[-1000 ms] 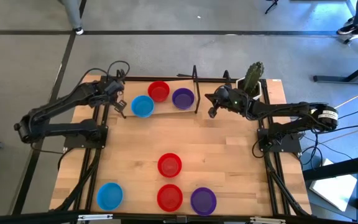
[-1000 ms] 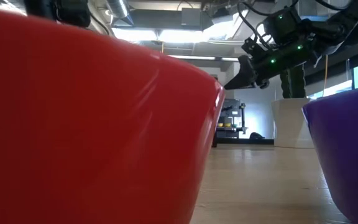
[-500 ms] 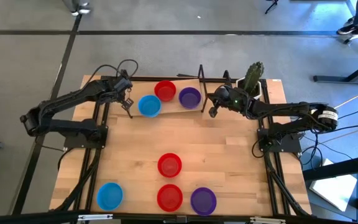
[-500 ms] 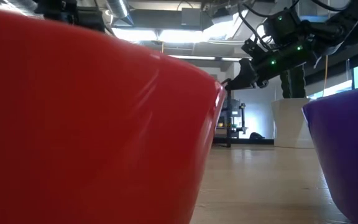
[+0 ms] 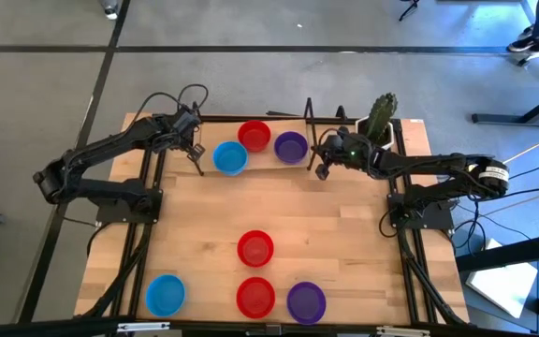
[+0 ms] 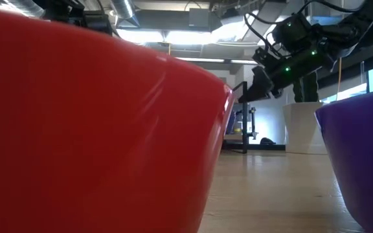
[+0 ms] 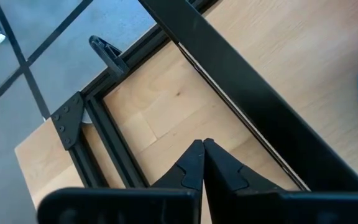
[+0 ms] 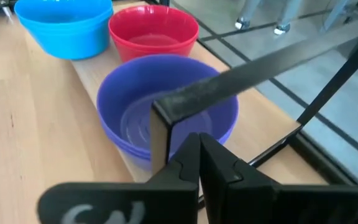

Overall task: Pick & Place Mini bowls
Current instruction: Adjust the shelf, then adjust the stacked blue bowls on the shelf

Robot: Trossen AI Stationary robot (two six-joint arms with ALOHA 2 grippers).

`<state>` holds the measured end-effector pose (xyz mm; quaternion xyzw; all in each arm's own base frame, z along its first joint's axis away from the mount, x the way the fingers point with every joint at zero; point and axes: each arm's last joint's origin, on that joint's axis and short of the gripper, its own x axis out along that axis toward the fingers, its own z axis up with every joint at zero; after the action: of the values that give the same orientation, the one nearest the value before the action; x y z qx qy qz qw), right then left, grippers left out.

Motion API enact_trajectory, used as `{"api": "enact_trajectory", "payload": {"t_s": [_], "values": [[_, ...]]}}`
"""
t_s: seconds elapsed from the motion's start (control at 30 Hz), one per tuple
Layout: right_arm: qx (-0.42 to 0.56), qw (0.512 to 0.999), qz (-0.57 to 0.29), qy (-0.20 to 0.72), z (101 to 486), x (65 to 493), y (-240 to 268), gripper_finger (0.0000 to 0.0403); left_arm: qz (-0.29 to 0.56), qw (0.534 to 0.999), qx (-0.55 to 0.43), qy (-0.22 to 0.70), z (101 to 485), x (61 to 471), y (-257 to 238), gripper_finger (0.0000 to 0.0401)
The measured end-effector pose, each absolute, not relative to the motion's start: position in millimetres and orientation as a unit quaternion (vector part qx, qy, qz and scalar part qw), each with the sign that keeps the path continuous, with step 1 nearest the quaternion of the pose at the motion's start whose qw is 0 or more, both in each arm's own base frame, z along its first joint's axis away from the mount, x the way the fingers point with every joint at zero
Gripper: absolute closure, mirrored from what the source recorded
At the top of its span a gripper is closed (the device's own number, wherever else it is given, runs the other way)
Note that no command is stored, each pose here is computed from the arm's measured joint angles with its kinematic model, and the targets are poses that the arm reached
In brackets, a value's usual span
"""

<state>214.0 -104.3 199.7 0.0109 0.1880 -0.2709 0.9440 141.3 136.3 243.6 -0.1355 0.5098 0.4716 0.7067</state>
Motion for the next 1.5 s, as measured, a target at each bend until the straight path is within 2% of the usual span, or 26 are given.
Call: {"api": "enact_trajectory", "payload": {"t_s": [0.47,0.77,1.13,1.3,1.4,1.5], "values": [[0.02,0.952,-0.239,0.193,198,220,-88,0.0399,0.463,0.713,-0.128,0.511,243,142,137,0.0399],[0.016,0.939,-0.266,0.216,194,218,-89,0.0399,0.462,0.718,-0.119,0.507,247,139,134,0.0399],[0.018,0.937,-0.267,0.225,192,217,-89,0.0399,0.472,0.735,-0.088,0.479,268,117,116,0.0378],[0.033,0.932,-0.27,0.238,189,216,-89,0.0399,0.517,0.714,-0.074,0.466,276,103,107,0.0365],[0.038,0.915,-0.296,0.271,184,211,-89,0.0399,0.516,0.734,-0.072,0.435,285,94,97,0.0363],[0.038,0.892,-0.331,0.307,177,206,-89,0.0399,0.471,0.791,-0.086,0.381,296,89,83,0.0364]]}}
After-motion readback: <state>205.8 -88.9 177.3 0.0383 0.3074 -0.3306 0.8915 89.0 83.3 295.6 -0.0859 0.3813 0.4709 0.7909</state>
